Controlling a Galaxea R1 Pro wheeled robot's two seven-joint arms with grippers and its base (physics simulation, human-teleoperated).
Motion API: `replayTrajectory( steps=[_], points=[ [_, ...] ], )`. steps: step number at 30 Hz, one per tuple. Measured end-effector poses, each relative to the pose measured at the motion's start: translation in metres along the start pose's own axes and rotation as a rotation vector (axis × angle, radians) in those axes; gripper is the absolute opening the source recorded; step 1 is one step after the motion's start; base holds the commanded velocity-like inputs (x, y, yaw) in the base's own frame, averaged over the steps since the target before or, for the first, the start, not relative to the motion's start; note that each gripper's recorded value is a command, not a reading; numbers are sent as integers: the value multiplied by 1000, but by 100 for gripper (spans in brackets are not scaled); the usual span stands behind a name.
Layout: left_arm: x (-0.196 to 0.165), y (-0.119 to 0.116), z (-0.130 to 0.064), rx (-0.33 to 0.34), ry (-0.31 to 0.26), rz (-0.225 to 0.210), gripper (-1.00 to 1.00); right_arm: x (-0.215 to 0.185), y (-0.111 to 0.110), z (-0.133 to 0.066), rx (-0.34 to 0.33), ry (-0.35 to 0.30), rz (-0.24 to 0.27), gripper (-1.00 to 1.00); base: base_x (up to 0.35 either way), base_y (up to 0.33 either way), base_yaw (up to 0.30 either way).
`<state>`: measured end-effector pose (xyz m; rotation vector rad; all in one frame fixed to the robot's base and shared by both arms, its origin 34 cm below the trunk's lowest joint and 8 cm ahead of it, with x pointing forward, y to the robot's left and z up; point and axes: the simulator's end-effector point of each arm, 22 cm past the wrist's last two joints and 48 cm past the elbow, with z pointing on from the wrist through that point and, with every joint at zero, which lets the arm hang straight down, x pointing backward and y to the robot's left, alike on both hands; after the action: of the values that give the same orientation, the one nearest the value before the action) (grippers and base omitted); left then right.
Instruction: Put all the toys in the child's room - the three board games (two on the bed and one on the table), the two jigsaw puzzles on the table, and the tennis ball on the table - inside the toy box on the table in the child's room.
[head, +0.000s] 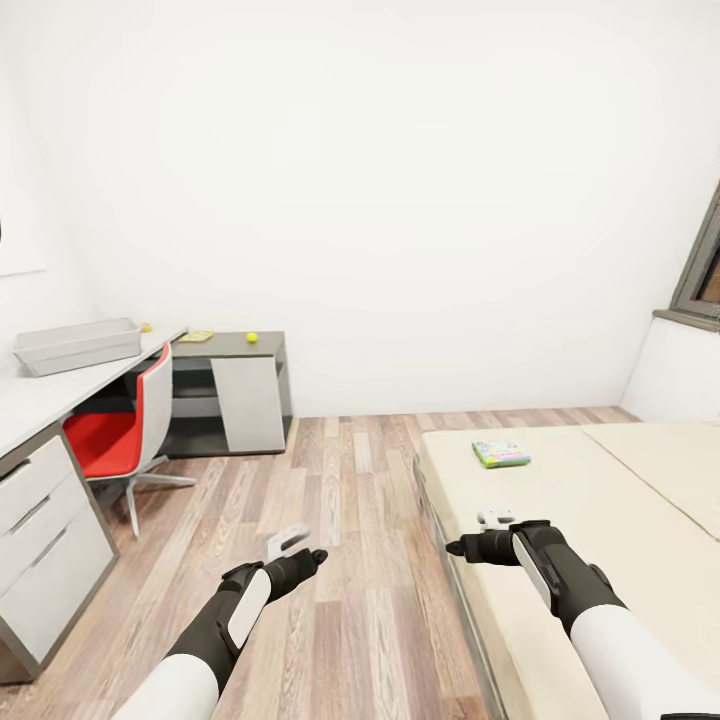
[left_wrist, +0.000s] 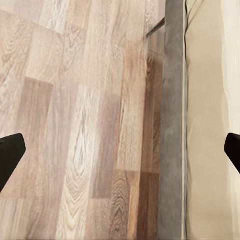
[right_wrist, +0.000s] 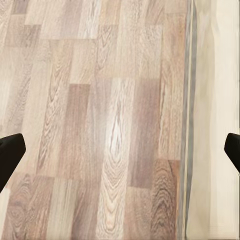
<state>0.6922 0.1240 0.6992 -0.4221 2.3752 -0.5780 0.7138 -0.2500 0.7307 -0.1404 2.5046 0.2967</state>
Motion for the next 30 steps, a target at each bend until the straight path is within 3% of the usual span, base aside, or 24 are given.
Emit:
replayTrajectory(
  steps=[19, 30],
  points=[
    [0, 1, 0, -5, 0, 0, 100, 0, 0, 0, 0, -1, -1, 100, 0, -5, -24],
    [0, 2, 0, -9, 0, 1, 100, 0, 1, 0, -1, 0, 0, 100, 0, -118, -3]
  ],
)
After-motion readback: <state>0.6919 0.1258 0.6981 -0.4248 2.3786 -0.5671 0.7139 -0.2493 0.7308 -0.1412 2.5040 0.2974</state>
